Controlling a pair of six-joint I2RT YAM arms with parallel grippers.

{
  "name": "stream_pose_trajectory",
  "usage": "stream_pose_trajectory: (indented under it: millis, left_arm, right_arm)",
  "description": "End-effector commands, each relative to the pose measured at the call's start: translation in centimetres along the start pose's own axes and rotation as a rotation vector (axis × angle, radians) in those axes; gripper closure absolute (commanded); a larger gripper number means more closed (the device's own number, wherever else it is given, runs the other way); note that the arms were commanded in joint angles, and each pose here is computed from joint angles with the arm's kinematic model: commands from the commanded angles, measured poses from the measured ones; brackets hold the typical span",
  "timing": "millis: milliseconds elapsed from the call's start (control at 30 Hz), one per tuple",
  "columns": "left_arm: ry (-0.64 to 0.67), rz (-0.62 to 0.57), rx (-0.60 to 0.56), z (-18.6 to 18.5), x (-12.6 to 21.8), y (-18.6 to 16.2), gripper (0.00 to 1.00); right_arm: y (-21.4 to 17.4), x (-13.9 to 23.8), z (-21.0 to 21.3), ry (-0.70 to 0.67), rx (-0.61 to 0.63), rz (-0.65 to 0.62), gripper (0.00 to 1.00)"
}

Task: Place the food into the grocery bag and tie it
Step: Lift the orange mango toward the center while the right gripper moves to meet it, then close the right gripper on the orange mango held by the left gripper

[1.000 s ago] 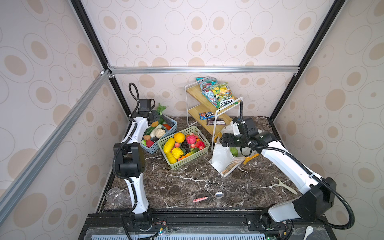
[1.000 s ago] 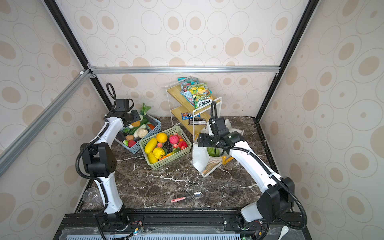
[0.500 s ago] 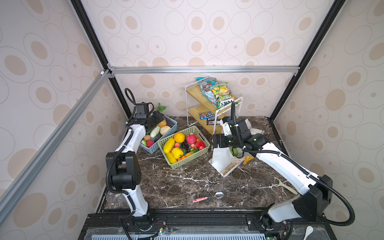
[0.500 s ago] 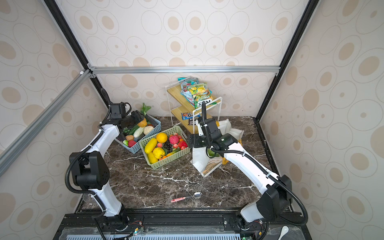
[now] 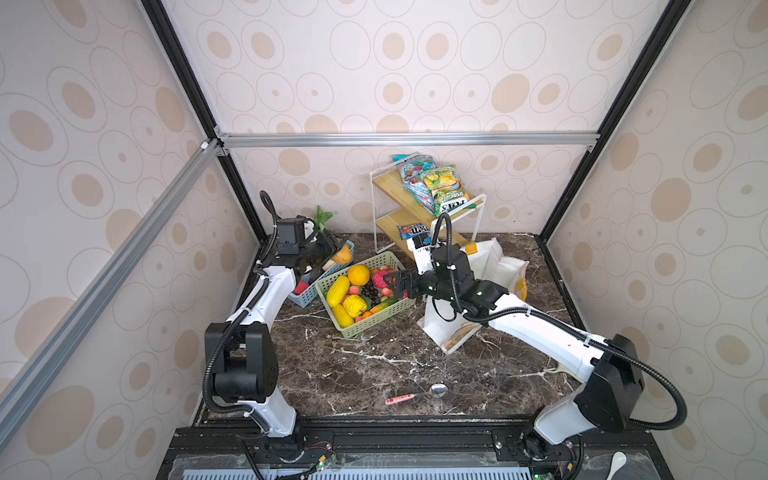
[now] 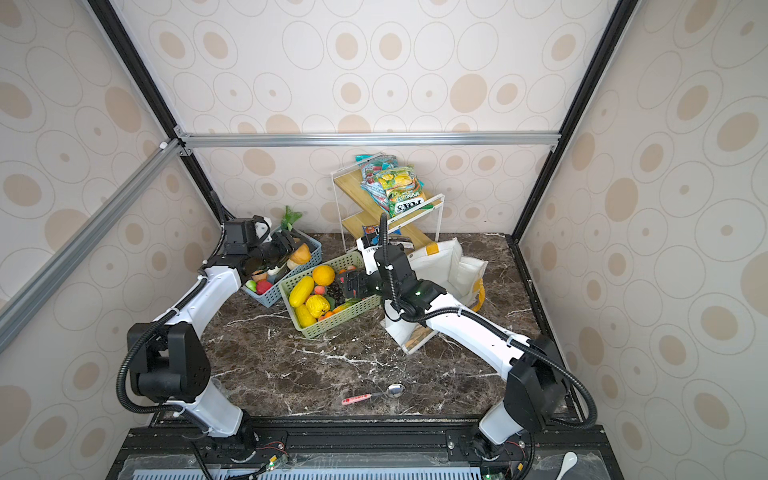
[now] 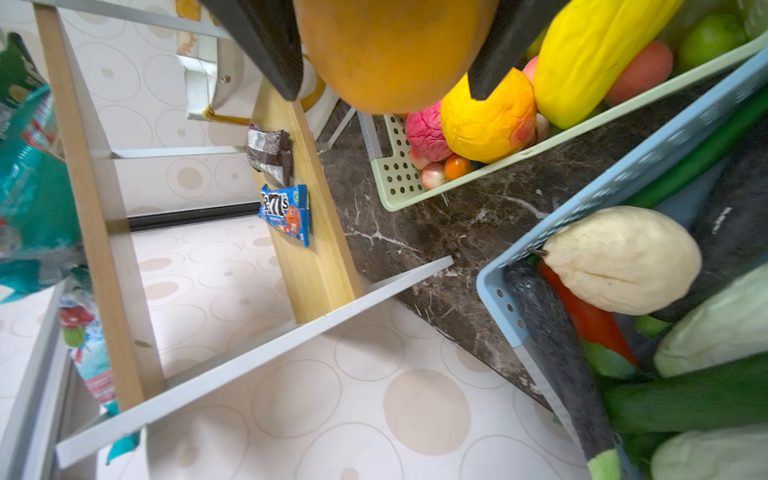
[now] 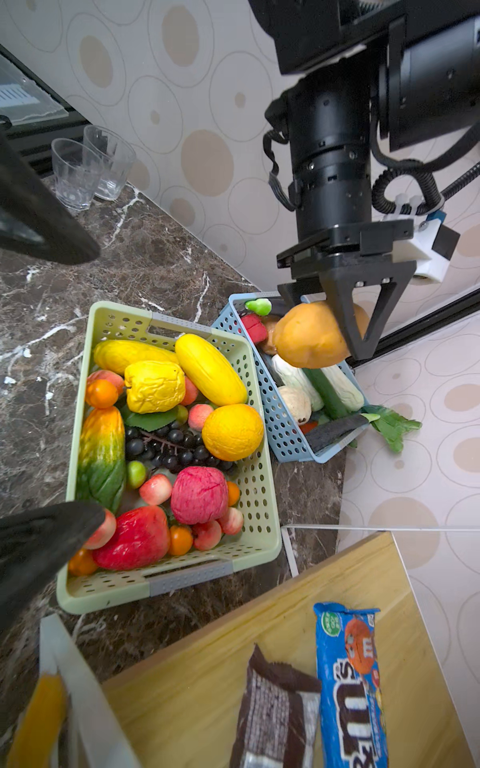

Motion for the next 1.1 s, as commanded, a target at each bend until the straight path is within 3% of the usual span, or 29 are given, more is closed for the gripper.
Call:
stream_pose_trajectory:
  millis: [0,700,1067]
  left_arm:
    - [-0.085,0.001,0.011,-2.1,0.4,-0.6,0.37]
    - [-0.172,0.133,0.042,-5.3,1.2,-8.1,0.36]
    - [-0.211,0.168,0.056,-6.1,1.2,-9.5,0.36]
  right_arm:
    - [0.1,-1.2,1.2,0.065,0.020,-0.053,0.08]
    - [-3.9,-5.7,0.4,0.020,0.034,0.026,0.09]
    - [-4.9,-6.5,-0.1,0.017,0.019,0.037,0.09]
Point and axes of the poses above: each gripper's point midway between its finger pads, its own x axis back along the fingers, its own z axis along the line the jaws close on, y = z × x, the point moved 6 cm from there along x, back along the fingers, and after that the axes turned 15 degrees about -x, right-handed, at the moved point
